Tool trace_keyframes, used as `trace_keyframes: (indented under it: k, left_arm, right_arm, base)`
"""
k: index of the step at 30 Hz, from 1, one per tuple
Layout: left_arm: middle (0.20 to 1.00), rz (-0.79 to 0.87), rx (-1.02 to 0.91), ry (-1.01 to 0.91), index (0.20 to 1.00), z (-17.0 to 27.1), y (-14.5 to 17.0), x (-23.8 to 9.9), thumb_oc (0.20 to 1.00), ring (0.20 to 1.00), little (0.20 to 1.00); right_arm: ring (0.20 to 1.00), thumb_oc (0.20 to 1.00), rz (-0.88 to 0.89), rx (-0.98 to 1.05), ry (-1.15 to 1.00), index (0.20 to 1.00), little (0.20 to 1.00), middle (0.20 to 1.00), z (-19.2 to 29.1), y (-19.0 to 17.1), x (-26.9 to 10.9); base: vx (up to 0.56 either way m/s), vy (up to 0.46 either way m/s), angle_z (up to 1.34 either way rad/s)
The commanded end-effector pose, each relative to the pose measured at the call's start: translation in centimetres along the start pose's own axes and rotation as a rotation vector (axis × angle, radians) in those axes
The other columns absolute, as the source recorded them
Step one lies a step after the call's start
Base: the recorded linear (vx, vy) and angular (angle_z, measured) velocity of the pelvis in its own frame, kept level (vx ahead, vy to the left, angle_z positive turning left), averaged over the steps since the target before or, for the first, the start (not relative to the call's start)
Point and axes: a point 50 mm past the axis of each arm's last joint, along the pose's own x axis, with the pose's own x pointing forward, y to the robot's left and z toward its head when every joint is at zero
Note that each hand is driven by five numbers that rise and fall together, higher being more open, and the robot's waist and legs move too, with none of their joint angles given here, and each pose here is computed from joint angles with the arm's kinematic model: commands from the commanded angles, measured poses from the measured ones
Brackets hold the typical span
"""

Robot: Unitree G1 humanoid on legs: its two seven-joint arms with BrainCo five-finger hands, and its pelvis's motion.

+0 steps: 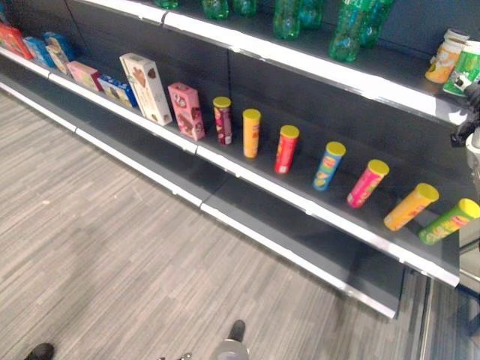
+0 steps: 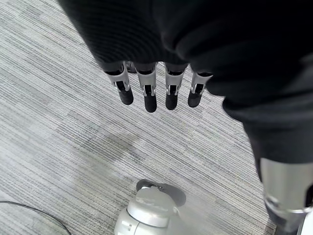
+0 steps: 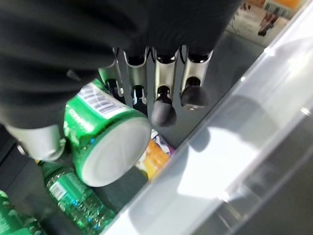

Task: Put the goods on the table back onto the shelves and tidy them up.

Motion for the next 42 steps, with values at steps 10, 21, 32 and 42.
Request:
trace_keyframes:
  k: [10, 21, 32, 42]
  left_arm:
    - [1.000, 0.049, 0.062, 0.020, 1.000, -0.2, 0.9, 0.1, 1.000, 1.000, 1.000]
    - [1.000, 0.056, 0.070, 0.017, 1.000, -0.1, 1.3, 0.1, 1.000, 1.000, 1.000]
    - [1.000, 0.054, 0.079, -0.001, 1.000, 0.3, 1.3, 0.2, 1.000, 1.000, 1.000]
    - [1.000, 0.059, 0.084, -0.006, 1.000, 0.4, 1.4, 0.2, 1.000, 1.000, 1.000]
  right_arm:
    - [0.200, 0.200, -0.106, -0.074, -0.131, 0.200, 0.200, 0.200, 3.9, -2.1, 1.2]
    - [0.200, 0.200, -0.163, -0.141, -0.110, 0.200, 0.200, 0.200, 3.7, -4.3, 1.7]
    - [0.200, 0.200, -0.208, -0.170, -0.099, 0.200, 0.200, 0.200, 3.6, -5.7, 1.9]
    - [0.200, 0.200, -0.216, -0.179, -0.092, 0.200, 0.200, 0.200, 3.6, -5.8, 2.0]
  base:
    - [0.03, -0.021, 0.01]
    - [0.03, -0.025, 0.11]
    - [0.02, -0.022, 0.09]
    - [0.00, -0.002, 0.01]
